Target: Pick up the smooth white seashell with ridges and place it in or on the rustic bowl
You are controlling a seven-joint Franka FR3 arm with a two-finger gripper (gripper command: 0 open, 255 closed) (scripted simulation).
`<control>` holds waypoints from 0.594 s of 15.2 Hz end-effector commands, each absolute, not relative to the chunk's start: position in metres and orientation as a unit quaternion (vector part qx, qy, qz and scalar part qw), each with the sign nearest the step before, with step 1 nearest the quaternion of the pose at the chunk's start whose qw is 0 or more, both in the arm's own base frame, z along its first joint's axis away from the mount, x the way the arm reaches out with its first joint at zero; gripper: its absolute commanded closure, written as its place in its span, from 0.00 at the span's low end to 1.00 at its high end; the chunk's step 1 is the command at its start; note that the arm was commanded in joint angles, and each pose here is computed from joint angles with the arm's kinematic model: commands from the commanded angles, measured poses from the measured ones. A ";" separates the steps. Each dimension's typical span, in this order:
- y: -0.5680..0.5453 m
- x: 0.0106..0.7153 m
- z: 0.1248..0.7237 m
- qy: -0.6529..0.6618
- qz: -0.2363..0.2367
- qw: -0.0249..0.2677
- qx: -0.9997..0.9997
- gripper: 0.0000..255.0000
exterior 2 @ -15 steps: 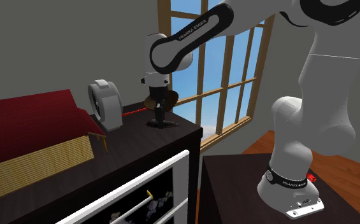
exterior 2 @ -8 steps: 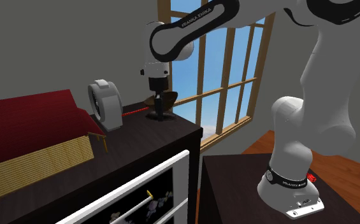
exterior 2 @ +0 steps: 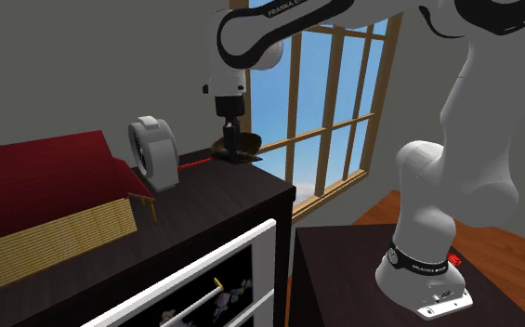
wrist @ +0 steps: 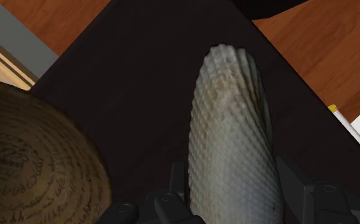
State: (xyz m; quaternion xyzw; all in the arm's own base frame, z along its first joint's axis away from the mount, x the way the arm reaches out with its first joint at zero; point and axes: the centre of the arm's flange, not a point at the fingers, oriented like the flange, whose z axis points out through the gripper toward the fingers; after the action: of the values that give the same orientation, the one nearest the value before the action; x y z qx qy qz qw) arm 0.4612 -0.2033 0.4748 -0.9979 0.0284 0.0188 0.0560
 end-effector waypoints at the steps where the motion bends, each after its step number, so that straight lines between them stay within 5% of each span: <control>1: -0.203 0.461 0.485 0.028 0.019 0.056 -0.998 1.00; 9: -0.203 0.461 0.527 0.028 0.019 0.056 -0.998 1.00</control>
State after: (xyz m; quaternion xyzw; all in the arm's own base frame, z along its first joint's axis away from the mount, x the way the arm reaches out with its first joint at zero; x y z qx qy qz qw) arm 0.4621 -0.2040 0.5204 -0.9978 0.0285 0.0188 0.0560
